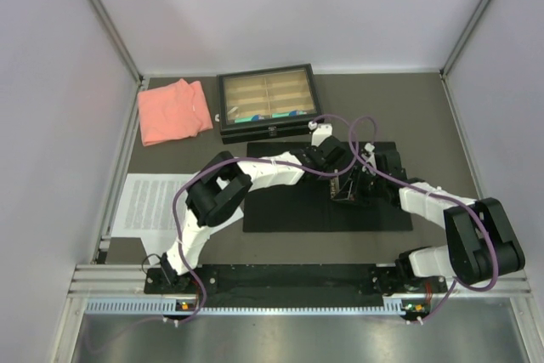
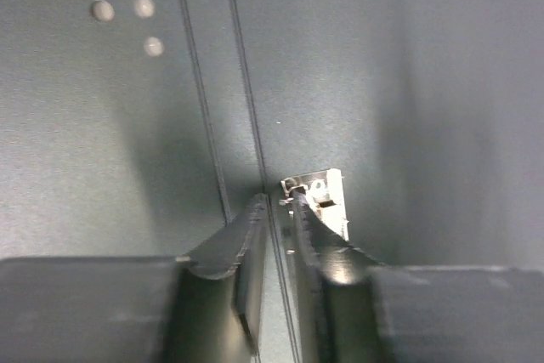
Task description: Put the files into the folder
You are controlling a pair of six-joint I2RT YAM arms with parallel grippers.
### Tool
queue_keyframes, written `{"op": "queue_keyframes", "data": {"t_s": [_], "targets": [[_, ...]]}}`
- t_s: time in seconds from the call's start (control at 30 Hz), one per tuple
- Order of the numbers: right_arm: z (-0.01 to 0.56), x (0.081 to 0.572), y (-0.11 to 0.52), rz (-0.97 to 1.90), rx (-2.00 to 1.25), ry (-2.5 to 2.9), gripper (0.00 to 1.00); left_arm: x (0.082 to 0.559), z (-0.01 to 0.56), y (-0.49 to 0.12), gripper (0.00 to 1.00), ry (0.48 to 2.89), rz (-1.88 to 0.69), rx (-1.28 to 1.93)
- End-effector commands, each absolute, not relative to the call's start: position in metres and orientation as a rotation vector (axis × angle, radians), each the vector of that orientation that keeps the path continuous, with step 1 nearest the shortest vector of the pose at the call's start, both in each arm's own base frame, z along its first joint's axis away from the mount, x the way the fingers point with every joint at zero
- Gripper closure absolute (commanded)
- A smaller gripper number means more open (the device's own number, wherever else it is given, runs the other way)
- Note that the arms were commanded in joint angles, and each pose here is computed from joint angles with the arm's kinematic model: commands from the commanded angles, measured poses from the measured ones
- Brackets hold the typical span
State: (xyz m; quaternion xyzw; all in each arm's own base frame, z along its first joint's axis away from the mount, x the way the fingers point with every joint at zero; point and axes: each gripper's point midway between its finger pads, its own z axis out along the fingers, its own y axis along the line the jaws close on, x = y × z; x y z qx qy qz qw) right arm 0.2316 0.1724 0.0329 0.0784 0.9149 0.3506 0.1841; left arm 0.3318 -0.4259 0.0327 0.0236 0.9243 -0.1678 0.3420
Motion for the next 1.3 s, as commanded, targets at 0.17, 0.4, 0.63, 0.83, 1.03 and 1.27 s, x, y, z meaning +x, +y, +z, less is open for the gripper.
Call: {"op": "queue_keyframes", "data": {"t_s": [0.17,0.4,0.63,0.83,1.03,1.27], "targets": [[0.046,0.251,0.183,1.038,0.169,2.508,0.82,0.335,0.031,-0.426,0.87,2.408,-0.394,0.050],[0.050,0.262,0.184,1.023,0.145,2.496,0.87,0.333,0.028,-0.422,0.94,2.414,-0.386,0.048],[0.049,0.267,0.186,1.022,0.146,2.501,0.85,0.333,0.028,-0.422,1.00,2.413,-0.389,0.052],[0.044,0.266,0.185,1.018,0.143,2.517,0.84,0.333,0.028,-0.422,1.00,2.413,-0.389,0.056],[0.041,0.262,0.187,1.037,0.143,2.517,0.84,0.333,0.028,-0.422,1.00,2.413,-0.389,0.056],[0.037,0.259,0.189,1.064,0.138,2.516,0.88,0.332,0.027,-0.423,1.00,2.415,-0.394,0.058]]}}
